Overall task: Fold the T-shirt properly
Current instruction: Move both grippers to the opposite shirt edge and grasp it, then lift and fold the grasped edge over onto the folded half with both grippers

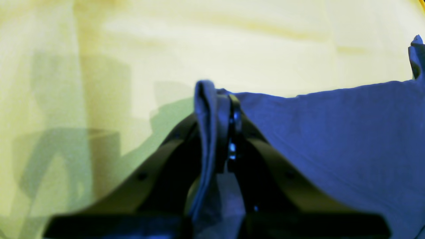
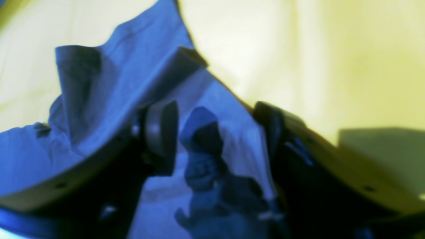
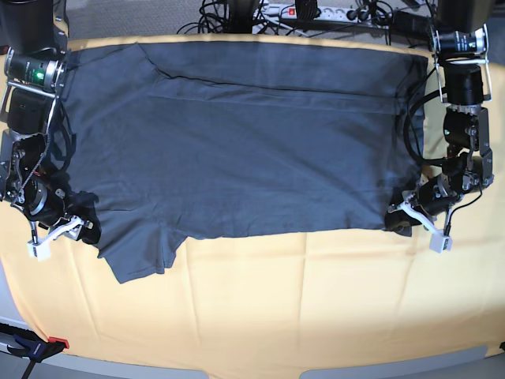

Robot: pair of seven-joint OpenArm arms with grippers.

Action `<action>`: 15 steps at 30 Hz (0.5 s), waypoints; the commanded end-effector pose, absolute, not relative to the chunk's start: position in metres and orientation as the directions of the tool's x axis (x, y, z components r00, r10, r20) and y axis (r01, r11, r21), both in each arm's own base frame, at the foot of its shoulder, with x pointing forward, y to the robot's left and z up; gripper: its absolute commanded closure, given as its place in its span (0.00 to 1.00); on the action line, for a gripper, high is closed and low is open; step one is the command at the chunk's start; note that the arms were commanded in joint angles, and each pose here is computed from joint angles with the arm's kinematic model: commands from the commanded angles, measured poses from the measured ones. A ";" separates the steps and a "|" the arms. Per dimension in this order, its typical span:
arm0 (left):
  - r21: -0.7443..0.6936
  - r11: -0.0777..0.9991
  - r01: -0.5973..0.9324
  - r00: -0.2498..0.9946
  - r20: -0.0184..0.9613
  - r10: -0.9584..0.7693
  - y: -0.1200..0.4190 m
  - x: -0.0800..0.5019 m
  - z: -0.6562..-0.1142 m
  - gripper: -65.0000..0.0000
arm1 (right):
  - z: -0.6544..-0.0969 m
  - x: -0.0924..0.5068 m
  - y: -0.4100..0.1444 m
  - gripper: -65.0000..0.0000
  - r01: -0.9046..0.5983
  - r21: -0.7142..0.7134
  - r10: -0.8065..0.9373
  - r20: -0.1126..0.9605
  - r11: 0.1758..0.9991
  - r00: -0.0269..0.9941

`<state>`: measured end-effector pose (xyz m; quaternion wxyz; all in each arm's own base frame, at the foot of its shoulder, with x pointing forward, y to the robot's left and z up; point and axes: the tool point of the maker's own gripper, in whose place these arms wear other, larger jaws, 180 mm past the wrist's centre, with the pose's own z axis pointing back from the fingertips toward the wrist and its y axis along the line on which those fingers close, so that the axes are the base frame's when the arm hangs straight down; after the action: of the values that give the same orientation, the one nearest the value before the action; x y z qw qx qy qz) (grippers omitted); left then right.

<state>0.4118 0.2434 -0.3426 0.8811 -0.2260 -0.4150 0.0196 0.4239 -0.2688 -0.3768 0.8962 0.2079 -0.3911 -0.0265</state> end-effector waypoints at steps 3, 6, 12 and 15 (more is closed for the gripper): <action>-0.403 0.898 0.176 0.607 0.762 0.224 0.249 0.424 -0.319 1.00 | -0.363 0.431 -0.277 0.80 -0.126 0.372 -0.195 0.711 0.920 0.675; -0.404 0.898 0.176 0.606 0.763 0.224 0.249 0.424 -0.319 1.00 | -0.358 0.433 -0.281 1.00 -0.136 0.362 -0.189 0.729 0.922 0.658; -0.392 0.892 0.223 0.563 0.799 0.210 0.246 0.428 -0.309 1.00 | -0.338 0.444 -0.285 1.00 -0.181 0.336 -0.172 0.789 0.924 0.590; -0.354 0.907 0.226 0.521 0.831 0.194 0.250 0.437 -0.300 1.00 | -0.330 0.454 -0.287 1.00 -0.189 0.292 -0.139 0.812 0.937 0.567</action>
<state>0.4222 0.2436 -0.3289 0.8658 -0.2153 -0.4515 -0.0078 0.4367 -0.2788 -0.3598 0.8876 0.1777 -0.4247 0.0132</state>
